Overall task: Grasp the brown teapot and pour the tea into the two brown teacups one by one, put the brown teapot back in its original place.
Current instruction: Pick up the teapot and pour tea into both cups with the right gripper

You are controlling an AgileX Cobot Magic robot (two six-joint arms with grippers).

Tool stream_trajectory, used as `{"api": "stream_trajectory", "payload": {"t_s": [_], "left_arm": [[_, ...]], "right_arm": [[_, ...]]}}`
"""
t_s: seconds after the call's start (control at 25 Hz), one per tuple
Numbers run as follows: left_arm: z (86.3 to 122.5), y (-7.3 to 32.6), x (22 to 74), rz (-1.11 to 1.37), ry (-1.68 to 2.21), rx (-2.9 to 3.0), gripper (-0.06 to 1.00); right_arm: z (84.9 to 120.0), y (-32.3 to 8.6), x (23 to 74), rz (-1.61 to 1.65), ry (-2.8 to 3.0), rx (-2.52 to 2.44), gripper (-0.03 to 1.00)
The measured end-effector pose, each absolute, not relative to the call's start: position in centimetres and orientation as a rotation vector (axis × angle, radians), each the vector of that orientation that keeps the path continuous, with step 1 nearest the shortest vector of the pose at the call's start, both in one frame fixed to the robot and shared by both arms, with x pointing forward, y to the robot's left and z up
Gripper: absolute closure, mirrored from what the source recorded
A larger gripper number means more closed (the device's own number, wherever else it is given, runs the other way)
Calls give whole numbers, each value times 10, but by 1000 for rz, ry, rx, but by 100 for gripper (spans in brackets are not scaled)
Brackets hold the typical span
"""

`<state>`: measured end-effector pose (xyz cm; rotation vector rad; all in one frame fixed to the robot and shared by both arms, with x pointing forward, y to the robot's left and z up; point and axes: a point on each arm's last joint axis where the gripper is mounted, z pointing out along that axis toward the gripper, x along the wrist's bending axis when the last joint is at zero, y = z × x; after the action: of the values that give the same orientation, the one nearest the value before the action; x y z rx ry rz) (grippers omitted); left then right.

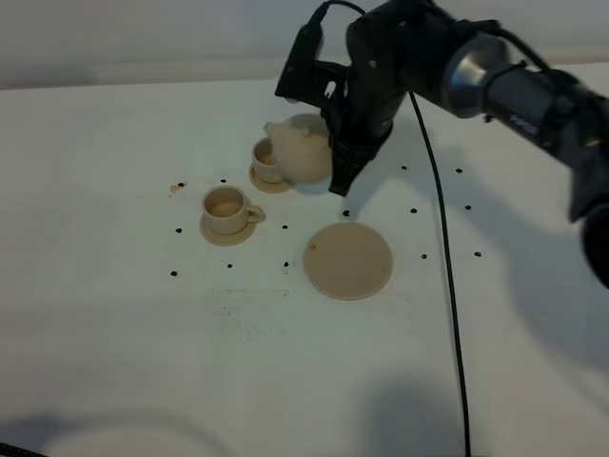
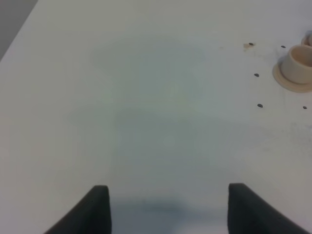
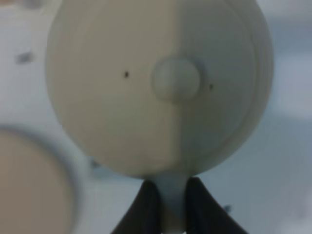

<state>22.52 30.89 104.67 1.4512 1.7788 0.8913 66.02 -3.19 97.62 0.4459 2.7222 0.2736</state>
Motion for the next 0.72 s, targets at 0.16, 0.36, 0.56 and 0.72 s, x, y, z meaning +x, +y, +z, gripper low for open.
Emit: {"api": "stream_trajectory", "payload": {"t_s": [0.16, 0.36, 0.56, 0.72], "left_arm": [[1047, 309, 225, 891, 1779, 1451, 45], [1047, 309, 225, 891, 1779, 1451, 45], [1047, 309, 225, 891, 1779, 1451, 45], [1047, 309, 225, 891, 1779, 1451, 45]], "right_arm": [[974, -33, 675, 177, 2644, 386, 87], [960, -37, 682, 48, 2606, 312, 87], [949, -33, 684, -35, 2569, 227, 87], [947, -23, 681, -111, 2513, 119, 87]]}}
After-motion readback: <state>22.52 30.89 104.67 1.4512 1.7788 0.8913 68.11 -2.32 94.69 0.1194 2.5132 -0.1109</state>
